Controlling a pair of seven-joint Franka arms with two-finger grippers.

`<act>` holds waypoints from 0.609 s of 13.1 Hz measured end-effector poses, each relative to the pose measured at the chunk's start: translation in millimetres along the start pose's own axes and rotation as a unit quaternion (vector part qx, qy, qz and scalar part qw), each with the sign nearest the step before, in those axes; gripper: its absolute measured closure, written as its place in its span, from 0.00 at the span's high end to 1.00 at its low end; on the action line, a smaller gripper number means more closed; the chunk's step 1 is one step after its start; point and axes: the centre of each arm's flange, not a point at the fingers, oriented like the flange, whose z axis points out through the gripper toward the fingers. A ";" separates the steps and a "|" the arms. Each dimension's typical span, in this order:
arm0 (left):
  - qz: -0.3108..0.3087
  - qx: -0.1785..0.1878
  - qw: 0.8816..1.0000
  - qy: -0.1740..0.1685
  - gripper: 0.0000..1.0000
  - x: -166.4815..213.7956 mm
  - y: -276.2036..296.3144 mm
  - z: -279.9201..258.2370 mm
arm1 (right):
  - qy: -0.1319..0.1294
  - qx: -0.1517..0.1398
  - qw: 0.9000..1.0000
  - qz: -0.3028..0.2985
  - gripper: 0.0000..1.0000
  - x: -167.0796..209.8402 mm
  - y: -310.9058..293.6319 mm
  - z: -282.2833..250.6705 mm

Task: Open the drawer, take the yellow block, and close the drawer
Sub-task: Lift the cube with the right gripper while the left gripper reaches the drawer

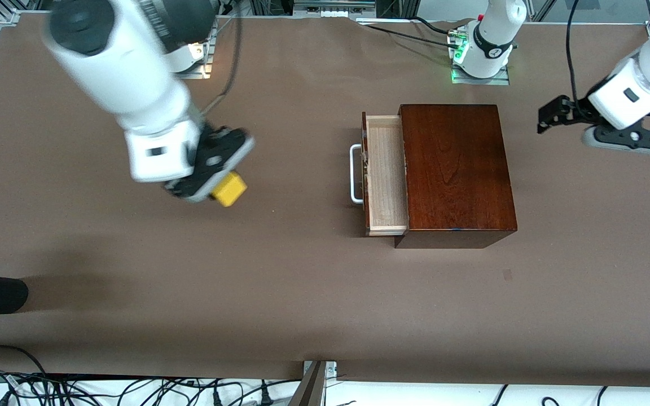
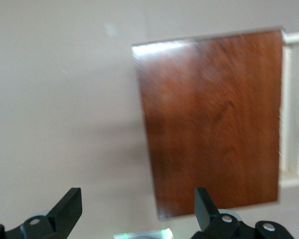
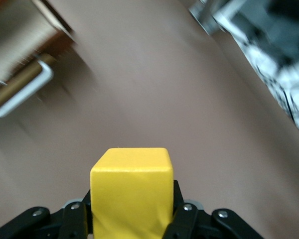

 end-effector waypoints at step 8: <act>0.181 -0.066 0.979 -0.069 1.00 46.4 187.0 85.7 | -0.089 0.030 0.985 0.144 0.56 -143.1 119.1 123.9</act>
